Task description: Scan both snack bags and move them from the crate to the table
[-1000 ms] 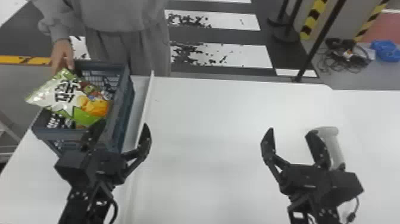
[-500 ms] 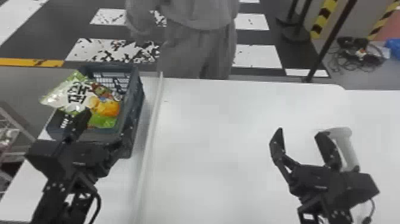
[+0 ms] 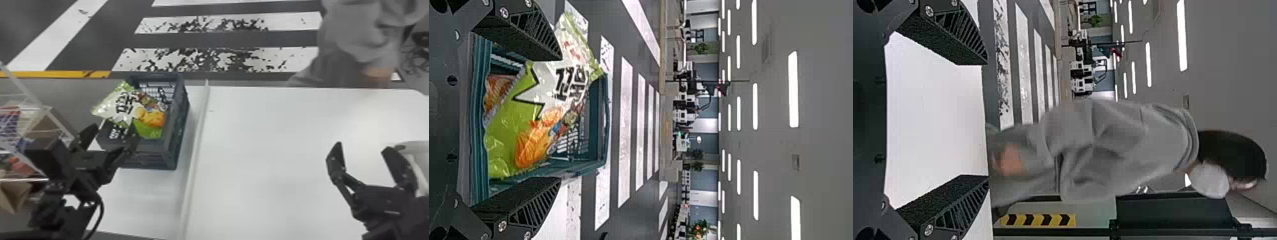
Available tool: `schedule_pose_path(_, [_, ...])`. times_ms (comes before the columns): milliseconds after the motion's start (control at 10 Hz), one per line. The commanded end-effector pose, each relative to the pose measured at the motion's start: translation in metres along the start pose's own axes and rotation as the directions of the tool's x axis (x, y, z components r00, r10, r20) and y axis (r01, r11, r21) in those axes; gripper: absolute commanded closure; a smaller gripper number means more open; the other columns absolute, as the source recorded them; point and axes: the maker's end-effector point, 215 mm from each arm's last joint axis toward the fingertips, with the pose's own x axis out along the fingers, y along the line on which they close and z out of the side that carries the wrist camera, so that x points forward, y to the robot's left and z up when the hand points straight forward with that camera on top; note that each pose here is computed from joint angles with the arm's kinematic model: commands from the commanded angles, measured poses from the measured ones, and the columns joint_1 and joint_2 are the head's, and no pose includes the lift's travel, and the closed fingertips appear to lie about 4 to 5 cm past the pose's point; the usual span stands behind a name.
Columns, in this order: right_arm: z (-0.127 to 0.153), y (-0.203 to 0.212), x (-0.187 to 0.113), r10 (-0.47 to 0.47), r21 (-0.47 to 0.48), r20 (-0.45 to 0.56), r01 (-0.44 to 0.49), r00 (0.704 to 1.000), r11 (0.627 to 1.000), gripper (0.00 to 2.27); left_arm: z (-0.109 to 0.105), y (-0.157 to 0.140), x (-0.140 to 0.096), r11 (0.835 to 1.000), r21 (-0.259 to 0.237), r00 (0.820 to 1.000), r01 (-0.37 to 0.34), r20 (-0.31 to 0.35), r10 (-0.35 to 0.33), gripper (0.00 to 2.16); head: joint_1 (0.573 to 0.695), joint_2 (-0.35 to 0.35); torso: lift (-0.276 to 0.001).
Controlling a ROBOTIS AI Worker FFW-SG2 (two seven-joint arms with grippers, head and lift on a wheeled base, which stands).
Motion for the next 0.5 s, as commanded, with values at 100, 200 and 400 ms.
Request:
schedule_pose_path(100, [0.000, 0.006, 0.000, 0.011, 0.005, 0.000, -0.011, 1.000, 1.000, 0.12, -0.006, 0.044, 0.008, 0.998, -0.043, 0.996, -0.042, -0.079, 0.039, 0.15, 0.695, 0.204, -0.088])
schedule_pose_path(200, [0.000, 0.006, 0.000, 0.011, 0.005, 0.000, -0.011, 1.000, 1.000, 0.12, -0.007, 0.051, 0.014, 0.998, -0.043, 0.994, -0.051, -0.102, 0.047, 0.15, 0.695, 0.229, -0.088])
schedule_pose_path(400, [-0.001, 0.008, 0.000, 0.014, 0.008, -0.001, -0.014, 1.000, 1.000, 0.12, -0.006, 0.071, 0.031, 0.994, -0.062, 0.990, -0.085, -0.118, 0.078, 0.15, 0.695, 0.253, -0.088])
